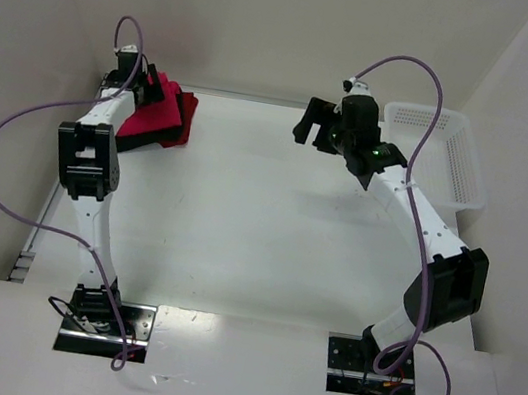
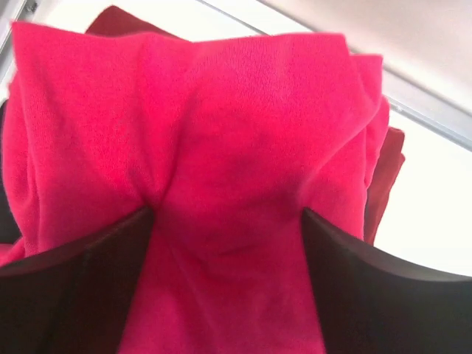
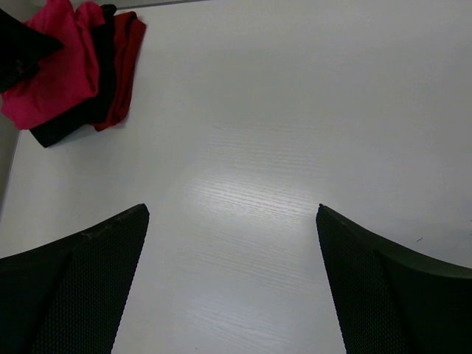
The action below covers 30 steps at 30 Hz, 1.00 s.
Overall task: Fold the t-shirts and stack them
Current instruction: Put the neatly folded tshirt into the corner of the board with the left arm
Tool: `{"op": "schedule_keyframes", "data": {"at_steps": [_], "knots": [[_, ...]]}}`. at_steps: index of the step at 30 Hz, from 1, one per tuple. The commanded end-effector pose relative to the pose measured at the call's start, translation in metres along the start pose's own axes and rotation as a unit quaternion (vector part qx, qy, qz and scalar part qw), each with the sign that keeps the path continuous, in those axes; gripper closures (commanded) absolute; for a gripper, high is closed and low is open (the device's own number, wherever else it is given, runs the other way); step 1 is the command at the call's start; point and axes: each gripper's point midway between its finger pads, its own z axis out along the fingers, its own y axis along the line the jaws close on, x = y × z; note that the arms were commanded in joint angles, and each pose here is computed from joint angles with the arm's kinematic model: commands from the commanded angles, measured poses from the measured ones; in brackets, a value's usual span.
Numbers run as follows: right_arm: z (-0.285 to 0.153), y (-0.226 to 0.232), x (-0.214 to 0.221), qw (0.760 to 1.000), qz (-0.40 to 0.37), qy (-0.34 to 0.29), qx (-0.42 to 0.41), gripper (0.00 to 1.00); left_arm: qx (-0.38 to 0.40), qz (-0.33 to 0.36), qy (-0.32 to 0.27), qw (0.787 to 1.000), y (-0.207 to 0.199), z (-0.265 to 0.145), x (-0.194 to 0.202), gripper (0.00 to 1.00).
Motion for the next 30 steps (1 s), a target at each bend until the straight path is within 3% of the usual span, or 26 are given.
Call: {"op": "schedule_keyframes", "data": {"at_steps": [1, 2, 8, 13, 15, 16, 19, 22, 24, 28, 30], "knots": [[-0.015, -0.001, -0.019, 0.999, 0.001, -0.033, 0.001, 0.0, 0.013, -0.011, -0.064, 0.998, -0.004, -0.026, -0.058, 0.09], [-0.015, 0.001, -0.019, 0.999, 0.006, -0.031, -0.003, 0.0, 0.024, -0.006, -0.067, 0.997, -0.008, -0.032, -0.062, 0.01], [-0.029, 0.006, -0.034, 0.999, 0.007, -0.053, -0.008, 0.0, 0.092, 0.01, -0.103, 0.99, -0.031, -0.114, -0.115, 0.0], [-0.044, -0.024, -0.045, 0.997, 0.027, -0.061, 0.042, 0.0, 0.115, 0.017, -0.109, 0.987, -0.033, -0.2, -0.127, 0.0], [-0.056, -0.027, -0.048, 0.996, 0.02, -0.068, 0.051, 0.0, 0.116, 0.011, -0.085, 0.99, -0.027, -0.214, -0.105, 0.0], [-0.059, -0.03, -0.046, 0.996, 0.02, -0.068, 0.058, 0.0, 0.121, 0.011, -0.102, 0.987, -0.026, -0.242, -0.109, 0.0], [-0.069, -0.047, -0.035, 0.994, 0.015, -0.065, 0.084, 0.0, 0.119, 0.006, -0.093, 0.989, -0.013, -0.271, -0.076, 0.0], [-0.086, -0.056, -0.039, 0.99, 0.021, -0.107, 0.086, 0.0, 0.126, 0.026, -0.088, 0.988, -0.005, -0.301, -0.055, 0.0], [-0.089, -0.081, -0.04, 0.988, 0.046, -0.109, 0.098, 0.0, 0.121, 0.029, -0.054, 0.991, 0.001, -0.309, -0.027, 0.0], [-0.095, -0.116, -0.023, 0.987, 0.08, -0.087, 0.112, 0.0, 0.105, 0.02, -0.042, 0.993, 0.019, -0.341, 0.006, 0.0], [-0.102, -0.109, -0.021, 0.988, 0.078, -0.091, 0.092, 0.0, 0.105, 0.009, -0.038, 0.994, 0.023, -0.348, 0.02, 0.0]]}}
